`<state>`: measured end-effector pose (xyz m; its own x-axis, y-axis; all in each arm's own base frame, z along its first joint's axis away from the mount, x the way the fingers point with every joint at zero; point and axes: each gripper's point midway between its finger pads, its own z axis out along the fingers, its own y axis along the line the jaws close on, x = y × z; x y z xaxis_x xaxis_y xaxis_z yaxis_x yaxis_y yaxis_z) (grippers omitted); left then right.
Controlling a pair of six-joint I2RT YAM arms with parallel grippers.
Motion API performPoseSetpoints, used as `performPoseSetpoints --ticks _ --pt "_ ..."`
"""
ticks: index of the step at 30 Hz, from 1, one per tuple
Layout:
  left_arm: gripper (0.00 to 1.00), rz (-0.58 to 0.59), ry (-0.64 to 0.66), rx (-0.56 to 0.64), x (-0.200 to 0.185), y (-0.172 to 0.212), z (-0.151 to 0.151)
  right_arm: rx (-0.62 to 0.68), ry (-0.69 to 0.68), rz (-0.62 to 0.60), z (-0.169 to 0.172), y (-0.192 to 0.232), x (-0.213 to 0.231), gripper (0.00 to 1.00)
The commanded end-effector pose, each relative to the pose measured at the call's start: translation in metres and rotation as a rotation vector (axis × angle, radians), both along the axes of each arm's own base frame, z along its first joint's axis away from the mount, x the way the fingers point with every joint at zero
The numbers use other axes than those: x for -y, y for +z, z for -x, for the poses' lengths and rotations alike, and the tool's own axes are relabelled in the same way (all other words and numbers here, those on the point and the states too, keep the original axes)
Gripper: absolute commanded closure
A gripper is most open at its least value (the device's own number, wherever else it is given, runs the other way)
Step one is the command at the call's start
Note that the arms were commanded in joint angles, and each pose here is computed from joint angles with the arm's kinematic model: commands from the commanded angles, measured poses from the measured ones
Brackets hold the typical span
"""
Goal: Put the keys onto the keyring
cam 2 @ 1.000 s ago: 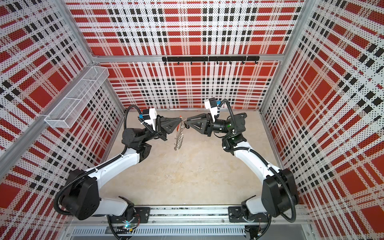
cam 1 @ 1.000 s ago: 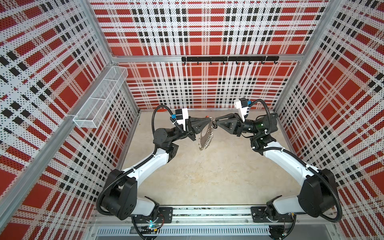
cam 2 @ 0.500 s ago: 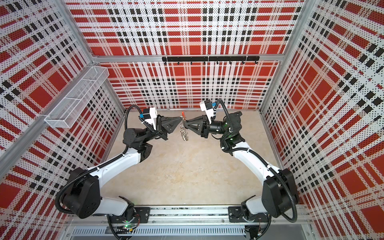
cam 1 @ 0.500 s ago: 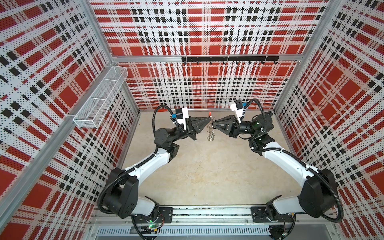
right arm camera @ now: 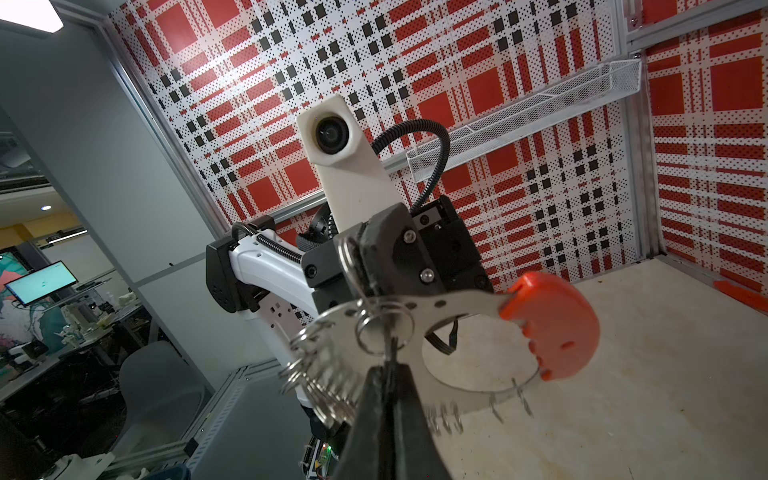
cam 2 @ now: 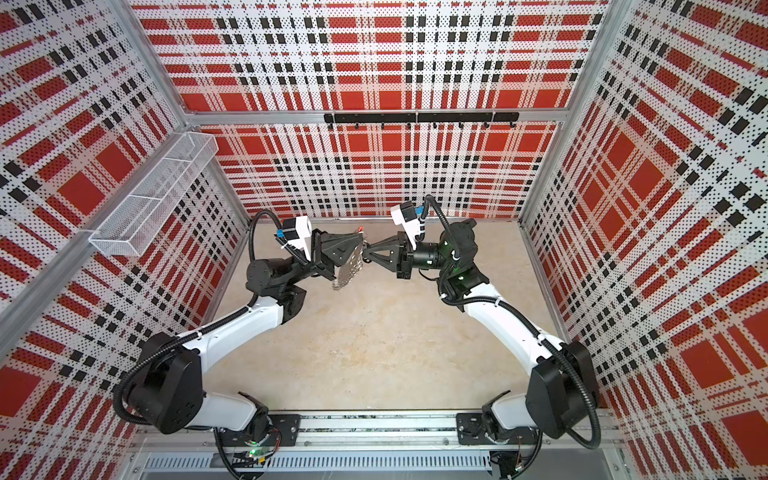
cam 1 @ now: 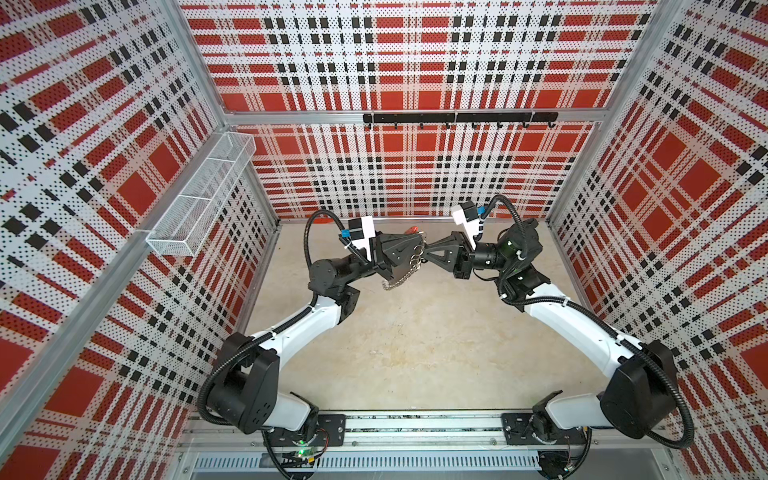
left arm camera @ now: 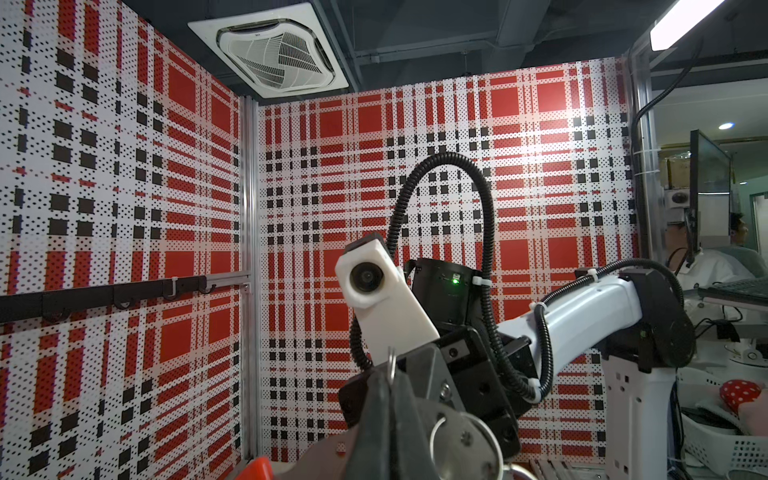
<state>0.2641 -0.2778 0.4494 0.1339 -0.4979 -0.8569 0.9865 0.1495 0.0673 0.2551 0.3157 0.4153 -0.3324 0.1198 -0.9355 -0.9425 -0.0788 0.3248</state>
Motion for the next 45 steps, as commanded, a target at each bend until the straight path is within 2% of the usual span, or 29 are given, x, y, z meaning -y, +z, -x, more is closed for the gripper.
performPoseSetpoints --ticks 1,7,10,12,14,19,26,34,45 --pt "1.0 0.044 -0.016 0.047 -0.001 0.01 0.01 0.01 0.04 0.028 0.007 -0.004 -0.009 0.98" --pt "1.0 0.05 -0.025 0.035 0.0 0.007 0.009 0.005 0.026 0.053 0.005 -0.006 -0.011 0.96" --pt "1.0 0.051 -0.034 0.031 0.0 0.006 0.01 0.056 -0.04 0.073 0.001 -0.004 -0.007 0.92" --pt "1.0 0.05 -0.038 0.031 0.0 0.005 0.011 0.077 -0.119 0.098 -0.006 -0.004 -0.001 0.79" --pt "1.0 0.053 -0.041 0.032 -0.001 0.006 0.012 0.088 -0.18 0.107 -0.011 -0.002 0.009 0.7" --pt "1.0 0.054 -0.053 0.028 -0.003 0.004 0.015 0.116 -0.275 0.094 -0.016 0.013 0.038 0.63" --pt "1.0 0.063 -0.076 0.024 -0.003 0.003 0.018 0.149 -0.31 0.076 -0.014 0.031 0.053 0.62" --pt "1.0 0.069 -0.078 0.011 -0.002 0.001 0.018 0.154 -0.218 -0.018 -0.006 0.049 0.041 0.67" --pt "1.0 0.08 -0.069 -0.016 -0.003 0.002 0.014 0.165 -0.166 -0.023 0.0 0.049 0.021 0.71"
